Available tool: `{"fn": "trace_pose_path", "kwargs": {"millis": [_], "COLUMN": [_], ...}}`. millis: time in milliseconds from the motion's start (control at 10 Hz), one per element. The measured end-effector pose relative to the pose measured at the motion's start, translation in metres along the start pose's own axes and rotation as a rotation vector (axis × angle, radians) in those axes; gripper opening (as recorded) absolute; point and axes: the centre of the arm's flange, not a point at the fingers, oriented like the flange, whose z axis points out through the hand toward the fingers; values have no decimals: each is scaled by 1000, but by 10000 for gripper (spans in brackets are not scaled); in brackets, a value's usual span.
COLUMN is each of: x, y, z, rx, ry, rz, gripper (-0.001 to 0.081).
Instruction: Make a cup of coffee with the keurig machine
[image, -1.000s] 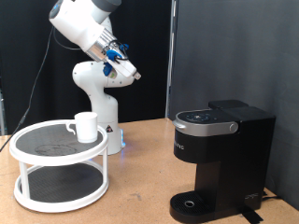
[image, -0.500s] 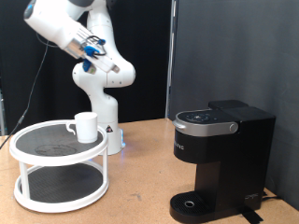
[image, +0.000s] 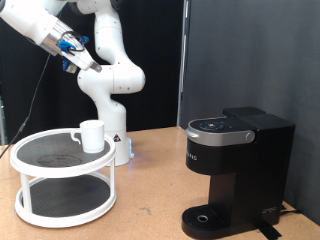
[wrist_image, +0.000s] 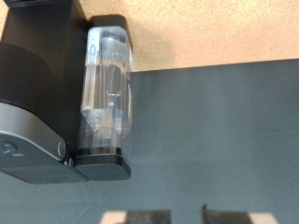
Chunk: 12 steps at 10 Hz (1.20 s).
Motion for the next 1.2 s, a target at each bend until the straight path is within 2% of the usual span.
{"fn": "trace_pose_path", "kwargs": {"millis": [200,500,900,1200], "x": [5,26,48,55], "y": [-3,-13,-26,-36], "z": [-1,-11,-30,-35], "rx": [1,18,23,28], "ry": [11,40,1,-5], "rz": [-31,-53,-40,-24], "gripper": [0,0,0,0]}}
